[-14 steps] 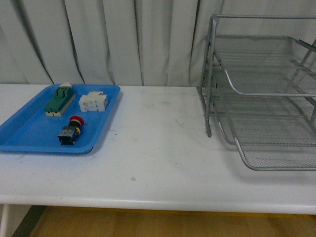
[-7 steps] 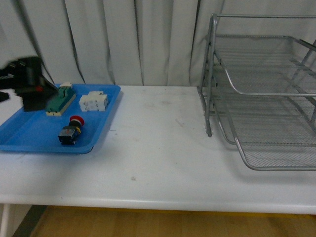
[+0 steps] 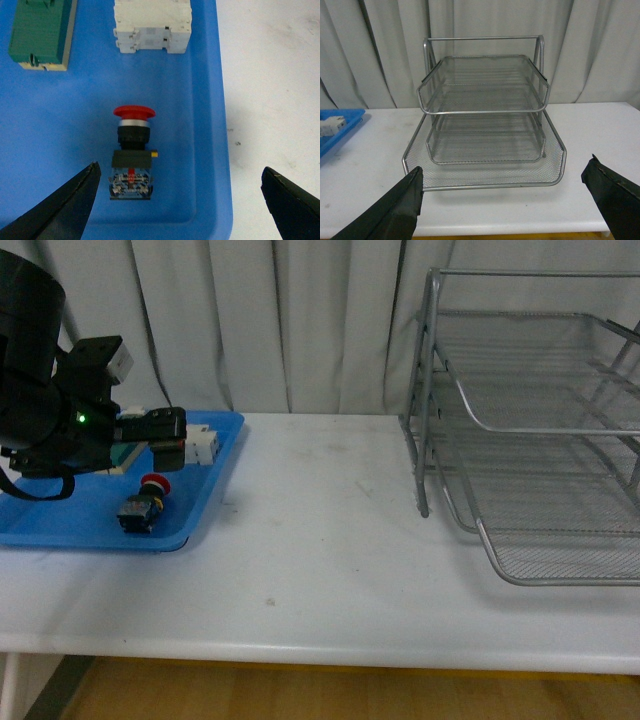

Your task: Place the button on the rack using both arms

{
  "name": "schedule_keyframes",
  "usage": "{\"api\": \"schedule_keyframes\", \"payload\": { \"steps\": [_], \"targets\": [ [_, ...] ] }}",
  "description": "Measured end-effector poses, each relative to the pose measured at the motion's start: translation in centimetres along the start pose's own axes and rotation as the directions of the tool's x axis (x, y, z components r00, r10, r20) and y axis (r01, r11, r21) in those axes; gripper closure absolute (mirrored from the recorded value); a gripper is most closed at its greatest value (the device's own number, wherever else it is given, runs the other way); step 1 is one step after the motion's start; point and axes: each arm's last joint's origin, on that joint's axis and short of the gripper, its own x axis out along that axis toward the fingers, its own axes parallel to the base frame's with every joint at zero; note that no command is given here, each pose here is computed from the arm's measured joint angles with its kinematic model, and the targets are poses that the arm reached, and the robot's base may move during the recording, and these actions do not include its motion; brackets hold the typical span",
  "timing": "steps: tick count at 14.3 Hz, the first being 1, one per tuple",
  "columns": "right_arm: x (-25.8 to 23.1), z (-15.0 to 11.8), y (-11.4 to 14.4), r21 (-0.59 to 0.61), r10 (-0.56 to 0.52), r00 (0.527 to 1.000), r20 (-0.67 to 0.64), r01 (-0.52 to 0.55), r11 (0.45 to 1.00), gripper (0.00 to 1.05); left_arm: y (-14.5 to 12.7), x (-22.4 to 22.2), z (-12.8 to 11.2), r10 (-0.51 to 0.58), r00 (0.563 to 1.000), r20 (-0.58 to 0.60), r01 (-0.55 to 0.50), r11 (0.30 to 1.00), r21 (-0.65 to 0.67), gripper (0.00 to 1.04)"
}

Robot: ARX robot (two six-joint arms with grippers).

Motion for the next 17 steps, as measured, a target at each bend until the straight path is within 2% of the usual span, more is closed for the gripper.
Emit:
{"api": "schedule_keyframes", "payload": {
  "steps": [2,6,16,17],
  "targets": [
    [0.0,0.0,0.0,0.0,0.0,1.0,0.0,0.0,1.0,0.06,0.8,1.0,1.0,0.013,1.0,-0.025,-0.012,1.0,0.025,0.07],
    [0.0,0.0,0.0,0.0,0.0,1.0,0.0,0.0,1.0,0.06,2.3,2.6,-0.1,0.003,0.992,-0.122,0.009,0.995,0.097,0.07],
    [0.0,0.0,0.0,0.0,0.0,1.0,0.0,0.0,1.0,0.06,4.1,6.1,-1.9,0.036,0.985,-0.169,-0.012,0.99,0.141,0.07],
    [0.0,0.0,0.0,0.0,0.0,1.0,0.0,0.0,1.0,0.06,4.2,6.1,-1.9,0.039,0.985,-0.169,-0.015,0.99,0.141,0.13]
  ]
}}
